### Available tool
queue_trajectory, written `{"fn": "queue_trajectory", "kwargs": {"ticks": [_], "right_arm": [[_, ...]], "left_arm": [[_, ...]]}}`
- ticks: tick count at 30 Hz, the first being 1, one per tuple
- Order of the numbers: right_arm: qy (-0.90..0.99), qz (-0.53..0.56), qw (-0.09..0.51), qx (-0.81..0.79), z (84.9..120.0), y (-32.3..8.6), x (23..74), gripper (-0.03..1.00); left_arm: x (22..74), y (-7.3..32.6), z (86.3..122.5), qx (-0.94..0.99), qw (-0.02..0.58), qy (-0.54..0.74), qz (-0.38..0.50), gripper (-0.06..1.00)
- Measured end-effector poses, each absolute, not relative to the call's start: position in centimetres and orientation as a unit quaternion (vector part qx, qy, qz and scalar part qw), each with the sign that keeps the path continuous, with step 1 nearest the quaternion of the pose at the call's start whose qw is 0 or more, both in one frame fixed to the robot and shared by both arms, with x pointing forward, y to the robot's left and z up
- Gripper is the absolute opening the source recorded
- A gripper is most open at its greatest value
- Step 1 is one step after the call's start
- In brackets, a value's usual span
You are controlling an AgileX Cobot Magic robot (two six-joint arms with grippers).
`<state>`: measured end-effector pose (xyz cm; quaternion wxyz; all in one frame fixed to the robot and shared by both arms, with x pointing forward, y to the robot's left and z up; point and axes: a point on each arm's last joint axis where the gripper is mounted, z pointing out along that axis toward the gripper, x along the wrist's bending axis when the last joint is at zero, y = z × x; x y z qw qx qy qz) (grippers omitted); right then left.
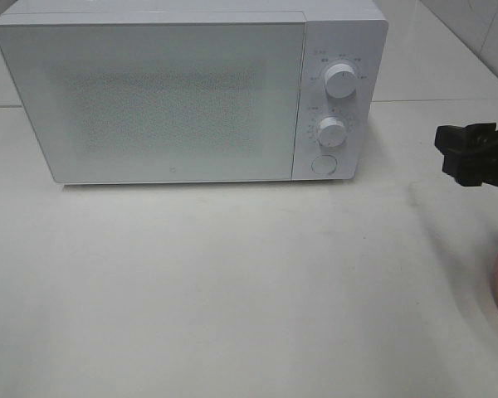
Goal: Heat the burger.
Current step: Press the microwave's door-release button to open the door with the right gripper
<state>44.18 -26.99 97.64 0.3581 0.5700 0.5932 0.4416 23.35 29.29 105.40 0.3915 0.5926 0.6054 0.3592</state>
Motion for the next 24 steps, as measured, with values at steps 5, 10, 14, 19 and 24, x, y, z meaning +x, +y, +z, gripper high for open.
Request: {"fn": "queue_trajectory", "kwargs": {"ticks": [5,10,14,19,24], "right_arm": [[0.592,0.443,0.364,0.566,96.9,-26.9,44.8,0.75],[0.586,0.447,0.362,0.571,96.3,-26.5,45.3,0.75],[0.599,0.449,0.362,0.555,95.7,-25.2,45.5,0.75],[0.612,0.446,0.374,0.536,94.6,-23.5,45.7,0.75],[0.607,0.441,0.388,0.535,93.6,-22.1,45.7,0.75]], "left_arm": [[23.3,29.3,105.4,0.593,0.391,0.605,0.359,0.99],[23.3,29.3,105.4,0.593,0.391,0.605,0.359,0.99],[23.3,29.3,105.4,0.593,0.391,0.605,0.359,0.99],[23.3,29.3,105.4,0.593,0.391,0.605,0.359,0.99],[23.3,29.3,105.4,0.593,0.391,0.605,0.359,0.99]]}}
